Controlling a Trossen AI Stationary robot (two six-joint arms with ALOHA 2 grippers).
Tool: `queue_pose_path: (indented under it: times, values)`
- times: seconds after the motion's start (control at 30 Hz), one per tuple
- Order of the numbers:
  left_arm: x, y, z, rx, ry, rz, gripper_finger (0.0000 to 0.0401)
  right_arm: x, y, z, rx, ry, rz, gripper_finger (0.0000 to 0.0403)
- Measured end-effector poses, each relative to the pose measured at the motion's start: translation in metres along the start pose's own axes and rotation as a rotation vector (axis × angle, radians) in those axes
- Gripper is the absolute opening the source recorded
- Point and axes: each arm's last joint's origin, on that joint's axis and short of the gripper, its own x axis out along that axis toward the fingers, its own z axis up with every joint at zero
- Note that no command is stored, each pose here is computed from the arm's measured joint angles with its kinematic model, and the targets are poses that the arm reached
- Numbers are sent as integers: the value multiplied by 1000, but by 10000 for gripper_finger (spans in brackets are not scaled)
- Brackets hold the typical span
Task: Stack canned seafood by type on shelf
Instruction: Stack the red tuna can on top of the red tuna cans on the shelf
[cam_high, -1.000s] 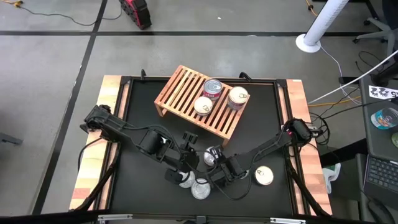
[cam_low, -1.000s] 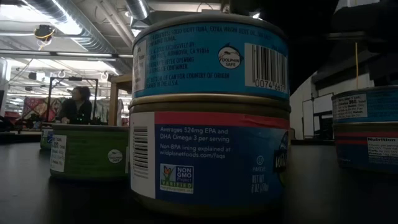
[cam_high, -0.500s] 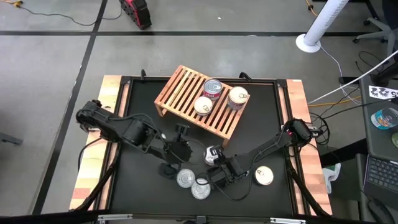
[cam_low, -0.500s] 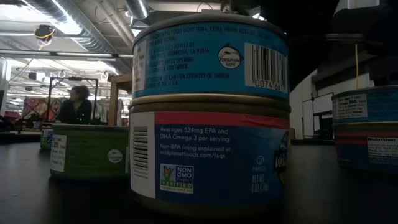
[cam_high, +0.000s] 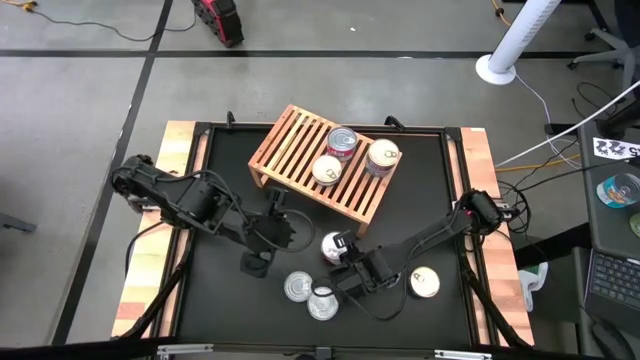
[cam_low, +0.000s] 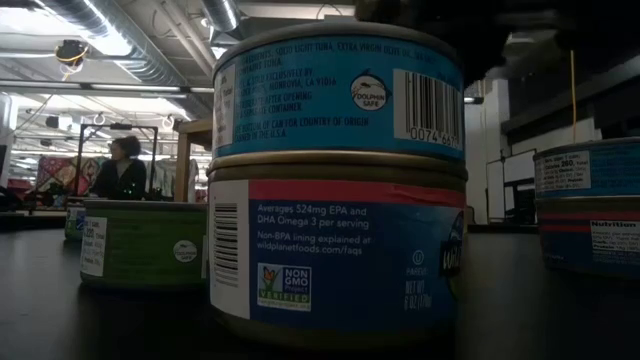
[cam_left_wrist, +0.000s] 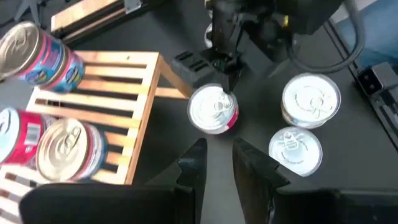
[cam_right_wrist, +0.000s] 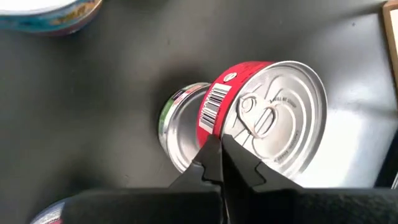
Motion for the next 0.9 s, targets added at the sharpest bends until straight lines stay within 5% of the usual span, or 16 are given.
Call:
queue_pose_path:
  times: [0.33,0.9]
  values:
    - [-3,1,-13,-25,120,6,72,-20,-21,14,-12,-67,-10,0]
    - [-5,2,-23,-86,218,19,72,-110,-76,26,-50,-191,-59,0]
